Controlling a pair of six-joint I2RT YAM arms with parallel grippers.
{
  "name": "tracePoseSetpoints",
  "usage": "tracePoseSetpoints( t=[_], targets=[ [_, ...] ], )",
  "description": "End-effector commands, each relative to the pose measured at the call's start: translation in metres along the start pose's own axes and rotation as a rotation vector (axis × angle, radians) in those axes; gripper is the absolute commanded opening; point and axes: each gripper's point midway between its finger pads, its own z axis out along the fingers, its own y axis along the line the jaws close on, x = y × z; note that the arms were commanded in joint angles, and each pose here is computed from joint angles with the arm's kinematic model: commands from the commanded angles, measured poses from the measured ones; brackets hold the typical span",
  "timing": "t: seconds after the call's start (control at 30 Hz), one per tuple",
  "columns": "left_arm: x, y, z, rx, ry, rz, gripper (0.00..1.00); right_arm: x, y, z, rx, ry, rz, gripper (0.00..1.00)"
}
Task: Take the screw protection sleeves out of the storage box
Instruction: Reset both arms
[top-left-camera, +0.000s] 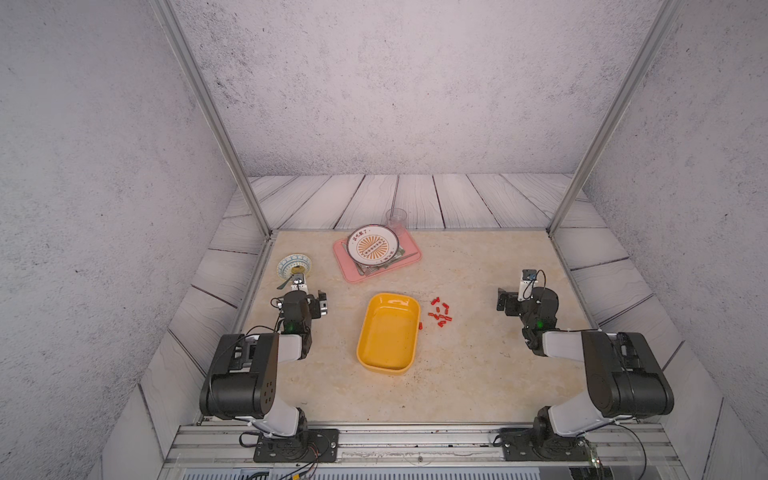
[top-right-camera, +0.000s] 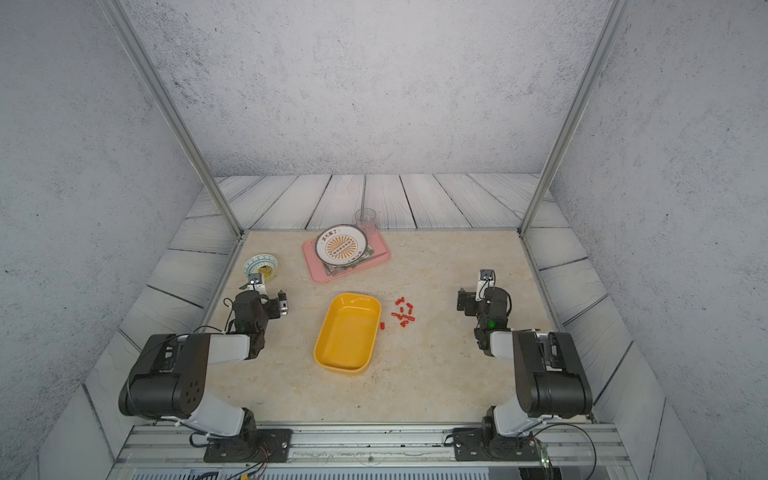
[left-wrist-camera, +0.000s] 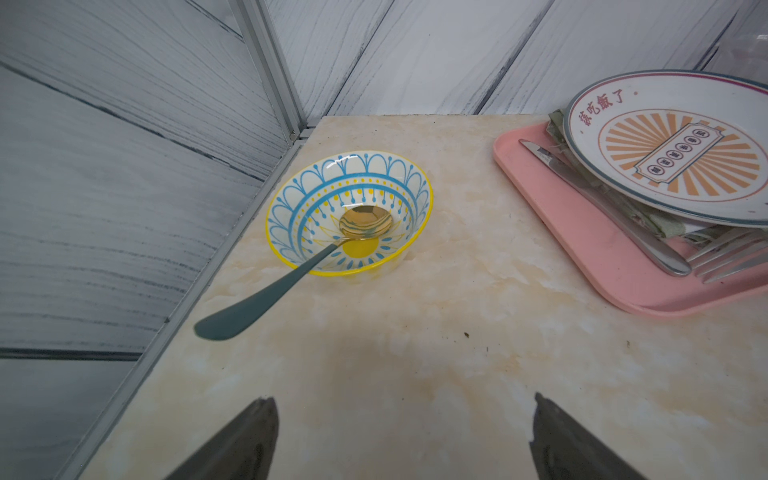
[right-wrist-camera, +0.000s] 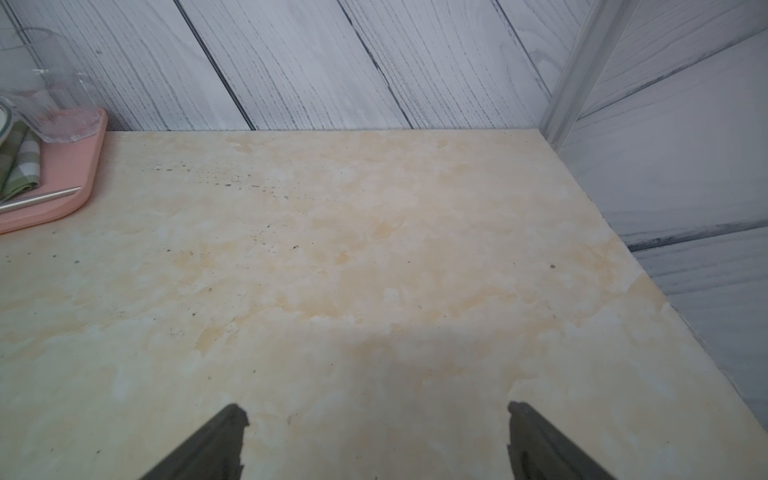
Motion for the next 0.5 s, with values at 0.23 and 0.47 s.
tracePoseSetpoints(
  t=[0.23, 0.47],
  targets=[
    [-0.0129, 0.0015, -0.0004, -0.009, -0.028, -0.018, 0.98, 0.0023, 0.0000, 0.0000, 0.004, 0.018, 0.008, 1.00],
    [-0.0128, 0.0014, -0.0003, -0.008, -0.027, -0.016, 0.99, 0.0033, -0.0001, -0.0001, 0.005, 0.020, 0.008, 1.00]
  ],
)
